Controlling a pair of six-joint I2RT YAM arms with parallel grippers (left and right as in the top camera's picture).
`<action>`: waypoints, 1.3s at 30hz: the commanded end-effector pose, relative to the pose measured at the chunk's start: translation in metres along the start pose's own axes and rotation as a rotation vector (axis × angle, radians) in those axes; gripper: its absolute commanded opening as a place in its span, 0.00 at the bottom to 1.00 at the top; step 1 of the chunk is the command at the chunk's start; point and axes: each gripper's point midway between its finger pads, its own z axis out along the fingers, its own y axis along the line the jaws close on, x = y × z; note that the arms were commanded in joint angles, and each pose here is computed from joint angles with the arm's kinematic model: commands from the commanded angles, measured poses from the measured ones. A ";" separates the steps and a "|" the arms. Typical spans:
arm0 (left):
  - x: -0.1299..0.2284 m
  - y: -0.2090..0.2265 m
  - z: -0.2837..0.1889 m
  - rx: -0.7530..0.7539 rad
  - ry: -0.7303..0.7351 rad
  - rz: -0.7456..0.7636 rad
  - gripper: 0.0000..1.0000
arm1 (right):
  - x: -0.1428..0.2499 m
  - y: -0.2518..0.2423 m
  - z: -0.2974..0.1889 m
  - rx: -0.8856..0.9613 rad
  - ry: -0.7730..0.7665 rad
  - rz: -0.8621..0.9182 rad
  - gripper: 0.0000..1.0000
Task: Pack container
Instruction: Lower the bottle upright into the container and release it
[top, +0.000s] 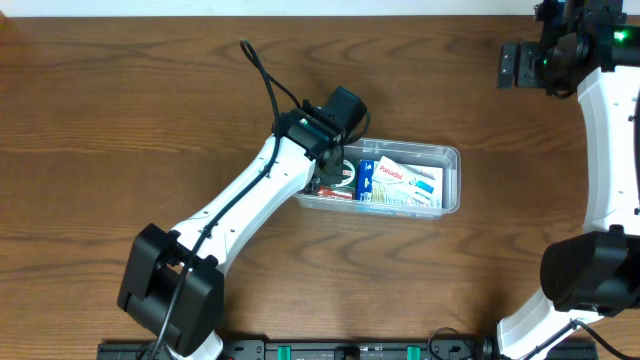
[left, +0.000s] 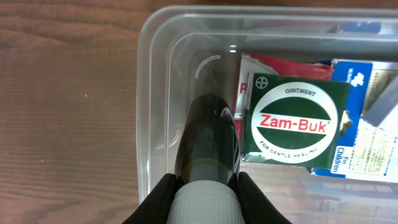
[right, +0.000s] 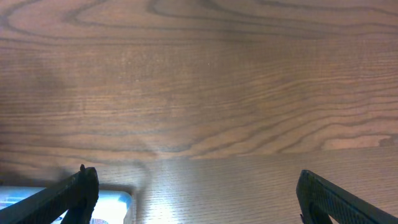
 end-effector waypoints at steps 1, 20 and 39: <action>0.003 0.004 0.008 -0.017 0.011 -0.014 0.23 | -0.004 -0.002 -0.002 0.004 -0.012 0.012 0.99; 0.012 -0.002 0.040 -0.032 0.065 -0.010 0.23 | -0.004 -0.002 -0.002 0.005 -0.012 0.012 0.99; 0.009 -0.004 0.041 -0.027 0.057 -0.003 0.40 | -0.004 -0.002 -0.002 0.005 -0.012 0.012 0.99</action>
